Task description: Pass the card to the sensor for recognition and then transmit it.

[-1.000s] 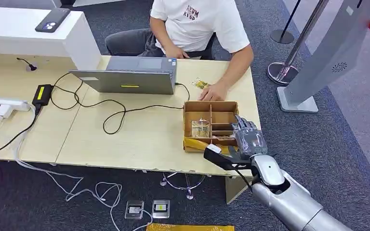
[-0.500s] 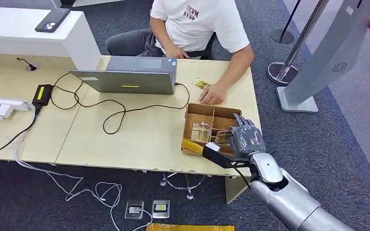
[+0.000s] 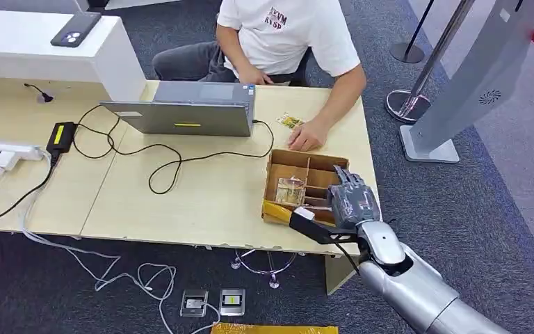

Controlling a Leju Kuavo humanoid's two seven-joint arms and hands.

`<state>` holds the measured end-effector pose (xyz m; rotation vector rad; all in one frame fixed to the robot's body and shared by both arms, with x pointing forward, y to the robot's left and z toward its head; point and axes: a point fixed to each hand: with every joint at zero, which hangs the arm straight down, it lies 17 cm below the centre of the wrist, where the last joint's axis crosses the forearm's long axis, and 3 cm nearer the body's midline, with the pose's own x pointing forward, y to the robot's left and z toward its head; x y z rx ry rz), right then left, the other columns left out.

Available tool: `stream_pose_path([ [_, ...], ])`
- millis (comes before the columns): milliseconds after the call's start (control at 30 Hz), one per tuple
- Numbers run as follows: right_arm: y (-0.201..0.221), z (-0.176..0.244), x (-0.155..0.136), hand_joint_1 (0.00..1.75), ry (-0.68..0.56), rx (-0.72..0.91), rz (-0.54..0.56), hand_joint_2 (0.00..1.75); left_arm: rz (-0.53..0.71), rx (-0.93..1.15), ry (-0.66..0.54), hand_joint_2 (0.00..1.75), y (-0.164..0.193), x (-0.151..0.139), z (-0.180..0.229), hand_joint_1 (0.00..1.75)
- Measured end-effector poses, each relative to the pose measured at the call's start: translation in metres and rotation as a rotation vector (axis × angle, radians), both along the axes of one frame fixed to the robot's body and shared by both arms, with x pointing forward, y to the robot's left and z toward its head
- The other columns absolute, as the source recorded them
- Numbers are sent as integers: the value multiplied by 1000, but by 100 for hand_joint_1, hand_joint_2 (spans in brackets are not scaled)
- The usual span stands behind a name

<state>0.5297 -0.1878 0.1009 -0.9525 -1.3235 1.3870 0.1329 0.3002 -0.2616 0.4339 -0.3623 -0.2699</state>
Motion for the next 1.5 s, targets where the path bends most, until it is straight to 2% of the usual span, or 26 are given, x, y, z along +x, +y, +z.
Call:
stream_pose_path([
  [333, 5, 11, 4, 175, -35, 24, 3, 175, 0, 0, 0, 0, 0, 0, 0, 0],
  [367, 5, 15, 5, 161, -42, 25, 2, 175, 0, 0, 0, 0, 0, 0, 0, 0],
  [400, 5, 17, 7, 19, -47, 26, 2, 175, 0, 0, -1, 0, 0, 0, 0, 0],
  [433, 5, 19, 8, 0, -51, 26, 2, 175, 0, 0, -1, 0, 0, 0, 0, 0],
  [800, 2, 37, 15, 0, -100, 80, -21, 175, -1, 0, -3, 0, 0, 0, 0, 0],
  [1300, -22, 63, 27, 0, -161, 169, -93, 175, -2, -1, -3, 0, -2, 0, 0, 0],
  [1400, -19, 74, 27, 0, -212, 197, -68, 175, -2, -1, -4, 0, -3, 0, 0, 0],
  [1500, -3, 93, 21, 0, -256, 324, 22, 175, -2, 0, -4, 0, -4, 1, 0, 0],
])
